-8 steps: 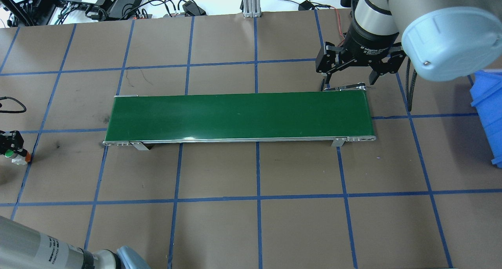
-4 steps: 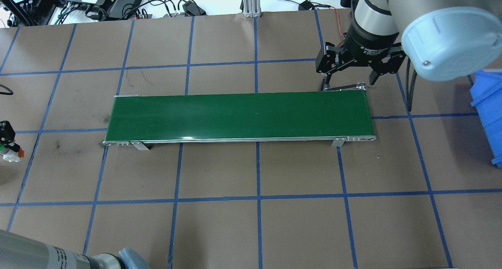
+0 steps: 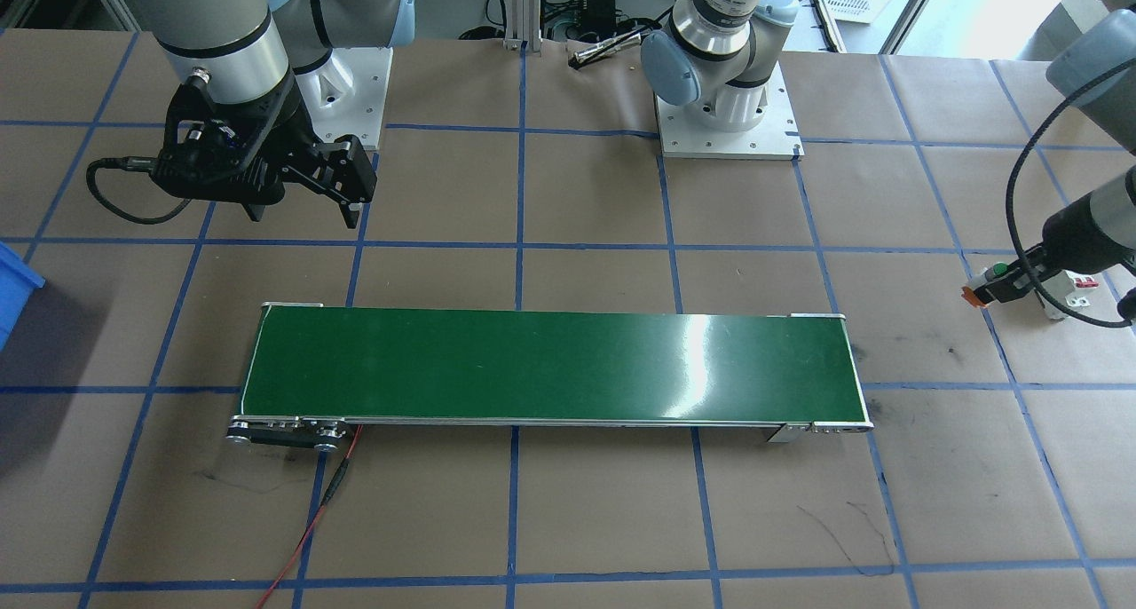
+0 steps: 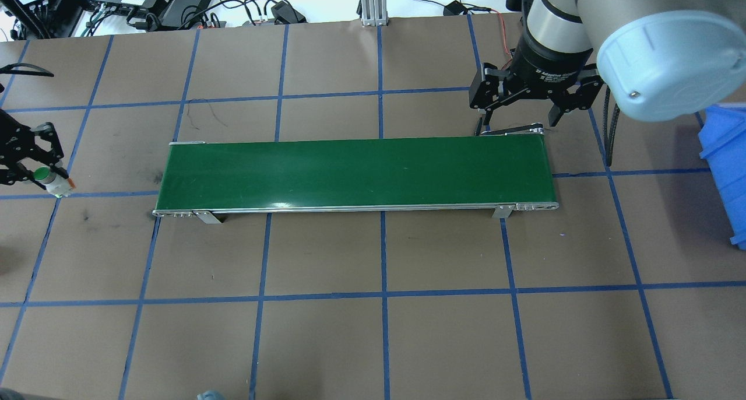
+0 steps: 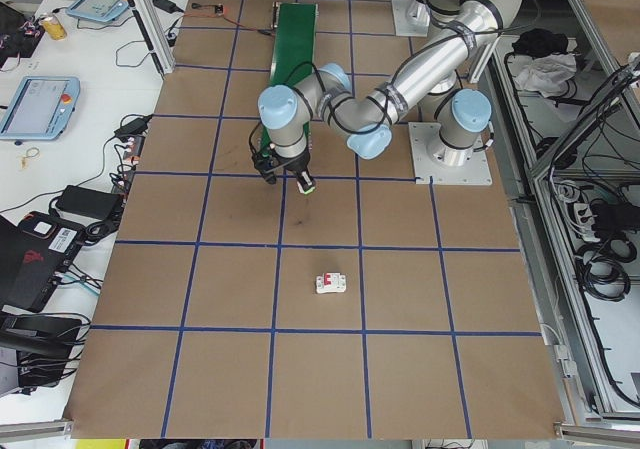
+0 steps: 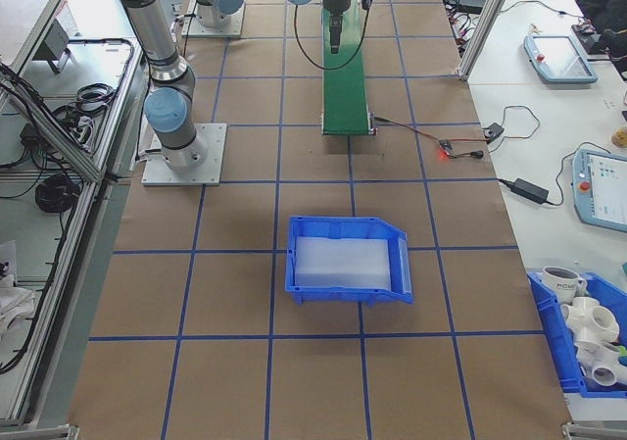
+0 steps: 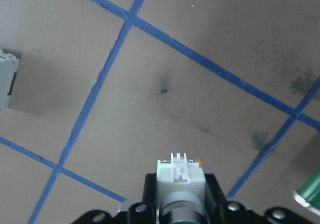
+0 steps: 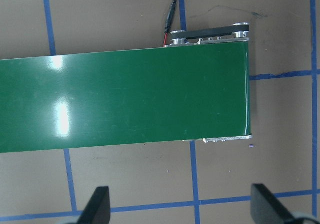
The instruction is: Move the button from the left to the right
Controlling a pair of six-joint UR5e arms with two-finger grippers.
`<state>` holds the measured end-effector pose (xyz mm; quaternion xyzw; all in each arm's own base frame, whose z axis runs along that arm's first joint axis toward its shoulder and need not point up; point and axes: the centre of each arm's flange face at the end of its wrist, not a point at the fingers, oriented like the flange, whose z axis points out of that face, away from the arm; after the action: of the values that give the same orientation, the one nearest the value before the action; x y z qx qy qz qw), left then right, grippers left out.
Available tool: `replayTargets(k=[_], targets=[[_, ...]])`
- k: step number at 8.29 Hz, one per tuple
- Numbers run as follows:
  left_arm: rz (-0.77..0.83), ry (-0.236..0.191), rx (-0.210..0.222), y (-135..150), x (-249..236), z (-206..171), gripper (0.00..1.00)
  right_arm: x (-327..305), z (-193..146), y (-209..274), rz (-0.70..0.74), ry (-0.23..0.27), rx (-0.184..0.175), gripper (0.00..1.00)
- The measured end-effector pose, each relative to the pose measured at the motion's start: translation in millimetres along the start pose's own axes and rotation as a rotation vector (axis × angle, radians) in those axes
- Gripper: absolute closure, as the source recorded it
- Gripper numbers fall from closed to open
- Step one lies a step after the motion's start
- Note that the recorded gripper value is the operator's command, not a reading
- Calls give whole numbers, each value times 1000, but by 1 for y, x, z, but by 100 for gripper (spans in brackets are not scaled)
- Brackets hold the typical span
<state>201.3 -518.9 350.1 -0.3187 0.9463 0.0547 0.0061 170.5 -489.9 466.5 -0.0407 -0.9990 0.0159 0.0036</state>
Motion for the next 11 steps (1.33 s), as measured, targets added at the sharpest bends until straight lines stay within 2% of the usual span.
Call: replayTargets(k=[1, 2, 5, 6, 9, 11], targets=[[-98, 19, 13, 14, 29, -9, 98, 0, 0, 0, 0, 0, 0, 0], [-188, 29, 5, 26, 52, -13, 100, 0, 0, 0, 0, 0, -1, 0], [-470, 78, -58, 63, 120, -11, 100, 0, 0, 0, 0, 0, -1, 0], [-536, 77, -70, 78, 143, -9, 100, 0, 0, 0, 0, 0, -1, 0], [-638, 51, -87, 106, 185, 16, 100, 0, 0, 0, 0, 0, -1, 0], [-646, 70, -63, 107, 190, 44, 100, 0, 0, 0, 0, 0, -1, 0]])
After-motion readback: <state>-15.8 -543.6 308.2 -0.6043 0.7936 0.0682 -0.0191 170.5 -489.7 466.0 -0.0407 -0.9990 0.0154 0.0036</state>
